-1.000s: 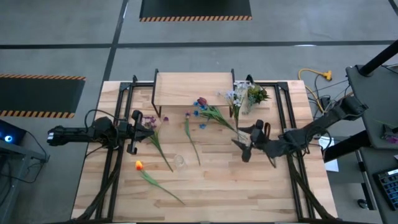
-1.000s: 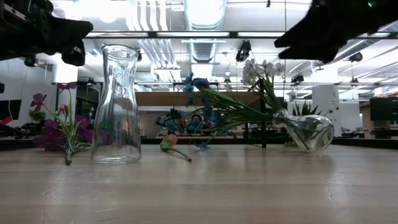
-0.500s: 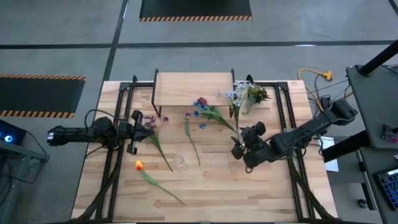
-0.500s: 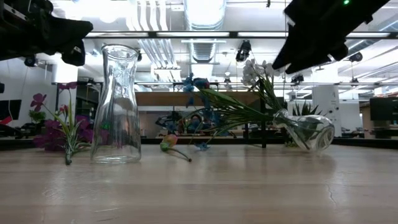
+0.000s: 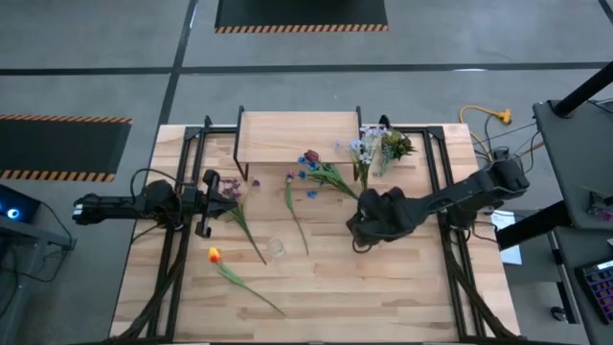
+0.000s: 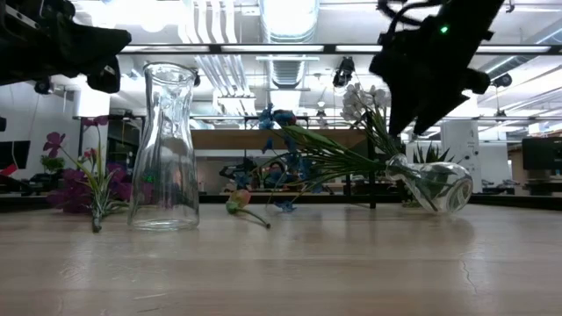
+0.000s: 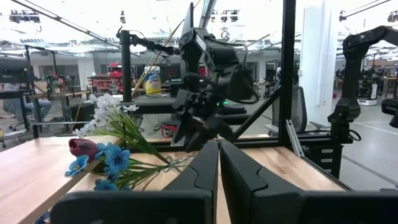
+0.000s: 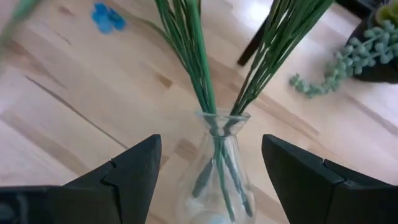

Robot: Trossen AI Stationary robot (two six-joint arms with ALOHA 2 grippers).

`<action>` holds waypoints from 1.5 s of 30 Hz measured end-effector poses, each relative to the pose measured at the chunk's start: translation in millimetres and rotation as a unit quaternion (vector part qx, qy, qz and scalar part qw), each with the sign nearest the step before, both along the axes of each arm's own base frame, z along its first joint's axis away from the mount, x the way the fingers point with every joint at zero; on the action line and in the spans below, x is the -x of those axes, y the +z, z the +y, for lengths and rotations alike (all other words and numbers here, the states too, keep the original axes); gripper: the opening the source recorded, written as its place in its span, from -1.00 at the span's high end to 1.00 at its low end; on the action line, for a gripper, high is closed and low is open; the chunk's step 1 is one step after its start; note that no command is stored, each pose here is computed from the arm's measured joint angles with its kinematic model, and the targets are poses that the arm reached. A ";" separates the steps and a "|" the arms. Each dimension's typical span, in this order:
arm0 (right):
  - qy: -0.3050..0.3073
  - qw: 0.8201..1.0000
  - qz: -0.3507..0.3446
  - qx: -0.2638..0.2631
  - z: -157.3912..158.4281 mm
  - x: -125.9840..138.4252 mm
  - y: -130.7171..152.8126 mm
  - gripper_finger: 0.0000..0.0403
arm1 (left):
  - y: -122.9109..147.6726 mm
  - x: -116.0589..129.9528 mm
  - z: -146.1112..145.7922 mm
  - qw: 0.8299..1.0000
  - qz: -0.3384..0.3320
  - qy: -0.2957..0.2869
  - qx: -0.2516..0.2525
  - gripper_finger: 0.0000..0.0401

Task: Pick and place flowers into a vace then onto a shelf
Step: Adjust the right transparent crystal vase

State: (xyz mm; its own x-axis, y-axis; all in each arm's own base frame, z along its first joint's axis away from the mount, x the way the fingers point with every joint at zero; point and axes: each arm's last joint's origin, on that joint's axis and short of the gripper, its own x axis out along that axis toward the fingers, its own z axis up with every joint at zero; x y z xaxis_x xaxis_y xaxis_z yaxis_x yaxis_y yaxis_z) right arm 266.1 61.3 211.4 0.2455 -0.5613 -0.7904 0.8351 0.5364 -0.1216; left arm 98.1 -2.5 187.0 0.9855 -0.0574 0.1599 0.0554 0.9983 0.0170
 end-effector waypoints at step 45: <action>-0.031 0.997 0.076 -0.012 -30.4 -12.4 -49.1 -0.34 | 0.0 0.0 0.0 1.000 0.000 0.000 0.000 1.00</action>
State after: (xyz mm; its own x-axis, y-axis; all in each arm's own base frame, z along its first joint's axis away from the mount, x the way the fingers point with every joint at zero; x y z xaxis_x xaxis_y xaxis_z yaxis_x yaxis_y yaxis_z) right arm 278.5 30.9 162.3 0.0862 -0.5525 -0.8290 0.8397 0.4881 -0.2380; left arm 98.0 -2.5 187.0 0.9854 -0.0576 0.1604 0.0556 0.9983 0.0170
